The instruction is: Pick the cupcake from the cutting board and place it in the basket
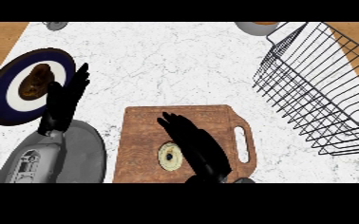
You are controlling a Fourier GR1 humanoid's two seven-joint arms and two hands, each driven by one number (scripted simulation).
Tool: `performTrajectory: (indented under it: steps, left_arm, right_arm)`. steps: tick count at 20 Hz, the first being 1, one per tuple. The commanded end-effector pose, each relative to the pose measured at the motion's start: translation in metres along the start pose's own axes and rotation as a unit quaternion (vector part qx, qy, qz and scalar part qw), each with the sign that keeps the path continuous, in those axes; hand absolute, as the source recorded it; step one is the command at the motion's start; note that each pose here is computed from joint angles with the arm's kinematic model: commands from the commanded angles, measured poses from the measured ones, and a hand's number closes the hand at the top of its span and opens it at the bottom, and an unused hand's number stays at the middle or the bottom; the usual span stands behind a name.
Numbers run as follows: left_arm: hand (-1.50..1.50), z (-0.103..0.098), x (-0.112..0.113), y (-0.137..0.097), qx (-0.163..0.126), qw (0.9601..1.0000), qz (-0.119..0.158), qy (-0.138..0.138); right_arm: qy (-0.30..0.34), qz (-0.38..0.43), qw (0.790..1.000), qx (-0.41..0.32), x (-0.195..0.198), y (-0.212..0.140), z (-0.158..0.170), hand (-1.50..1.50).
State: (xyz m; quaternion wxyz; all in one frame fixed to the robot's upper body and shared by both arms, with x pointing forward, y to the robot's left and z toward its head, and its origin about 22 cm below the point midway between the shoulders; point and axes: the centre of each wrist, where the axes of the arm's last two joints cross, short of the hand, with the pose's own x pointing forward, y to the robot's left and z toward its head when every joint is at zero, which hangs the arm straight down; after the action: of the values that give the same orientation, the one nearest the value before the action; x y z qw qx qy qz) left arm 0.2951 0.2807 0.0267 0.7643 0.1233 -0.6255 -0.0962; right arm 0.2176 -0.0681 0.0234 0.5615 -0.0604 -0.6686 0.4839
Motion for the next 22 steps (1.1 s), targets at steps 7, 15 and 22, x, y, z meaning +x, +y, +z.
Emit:
performTrajectory:
  steps: [7,15,22]
  left_arm:
    - [0.0,-0.007,0.011,-0.004,-0.003,1.0,-0.006,-0.003]
    - [0.0,-0.008,0.005,-0.015,-0.01,0.9999,0.003,0.001]
    - [0.0,0.005,-0.004,0.008,0.004,1.0,-0.001,0.005]
  right_arm:
    - [0.004,0.008,1.0,0.012,-0.01,0.029,-0.008,-1.5]
    - [-0.046,0.096,0.994,-0.031,-0.007,0.035,-0.023,1.5]
    - [0.061,0.316,0.94,0.114,-0.052,0.045,0.035,1.5]
